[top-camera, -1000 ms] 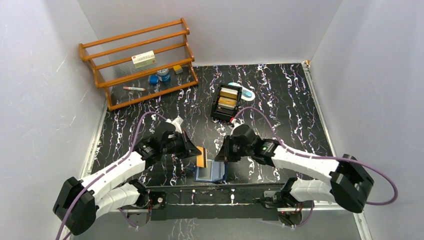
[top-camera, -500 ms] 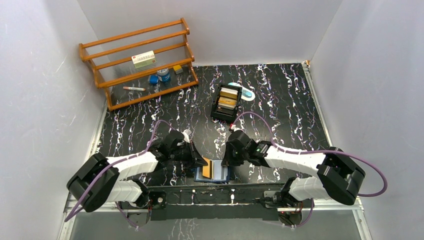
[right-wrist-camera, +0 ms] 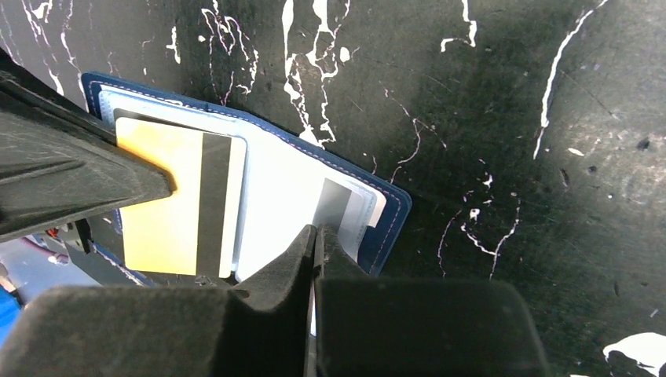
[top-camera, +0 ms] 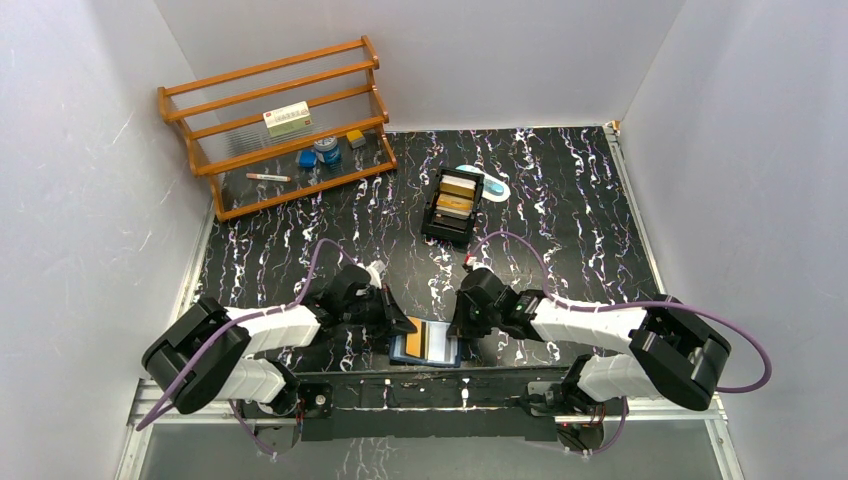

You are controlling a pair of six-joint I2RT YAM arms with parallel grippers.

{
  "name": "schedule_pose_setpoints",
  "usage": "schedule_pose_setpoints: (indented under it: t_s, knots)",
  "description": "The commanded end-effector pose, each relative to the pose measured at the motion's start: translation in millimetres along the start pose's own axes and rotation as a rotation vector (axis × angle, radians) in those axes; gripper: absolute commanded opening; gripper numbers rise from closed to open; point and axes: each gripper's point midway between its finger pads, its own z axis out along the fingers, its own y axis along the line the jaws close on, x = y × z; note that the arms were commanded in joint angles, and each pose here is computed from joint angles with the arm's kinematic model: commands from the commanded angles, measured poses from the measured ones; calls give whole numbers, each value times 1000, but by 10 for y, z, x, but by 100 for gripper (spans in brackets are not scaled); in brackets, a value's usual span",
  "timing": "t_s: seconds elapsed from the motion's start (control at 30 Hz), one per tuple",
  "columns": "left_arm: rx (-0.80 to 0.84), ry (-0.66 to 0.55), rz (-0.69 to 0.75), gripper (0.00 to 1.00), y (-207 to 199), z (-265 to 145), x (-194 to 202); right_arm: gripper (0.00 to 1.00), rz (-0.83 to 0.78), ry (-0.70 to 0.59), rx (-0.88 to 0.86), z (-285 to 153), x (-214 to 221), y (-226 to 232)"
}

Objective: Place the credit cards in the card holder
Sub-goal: Insert the credit card into the card holder.

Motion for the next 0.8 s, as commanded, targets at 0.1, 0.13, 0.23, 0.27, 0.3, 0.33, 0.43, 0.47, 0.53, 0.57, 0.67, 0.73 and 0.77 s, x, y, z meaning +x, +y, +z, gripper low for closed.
schedule_pose_setpoints:
  t_s: [0.1,0.13,0.23,0.27,0.3,0.33,0.43,0.47,0.53,0.57,0.67,0.73,0.77]
  knots:
    - [23,-10,84,0,9,57,28,9,5,-16,-10,45,16,-18]
    - [25,-9,93,0,10,67,30,9,6,-16,-10,46,18,-21]
    - [20,-3,111,0,27,93,42,9,5,-17,-7,42,23,-33]
    - [17,-4,111,0,34,95,43,9,6,-17,-4,39,25,-42]
    - [2,2,104,0,79,114,55,9,7,-20,-2,33,22,-46]
    - [-6,4,100,0,105,123,61,9,7,-22,1,27,19,-51]
    - [-23,-2,98,0,139,120,57,9,10,-34,3,5,0,-55]
    - [-23,-6,99,0,140,116,54,10,11,-38,4,-1,-8,-55]
    - [-16,-8,103,0,125,109,54,10,10,-44,6,-13,-18,-59]
    - [-15,-5,103,0,127,107,64,10,9,-45,9,-17,-18,-65]
    - [19,-15,117,0,31,58,55,10,5,-48,20,-30,-31,-74]
    - [38,-19,115,0,-16,31,60,10,1,-51,27,-52,-49,-72]
    - [49,-22,112,0,-39,25,57,10,0,-51,29,-65,-57,-67]
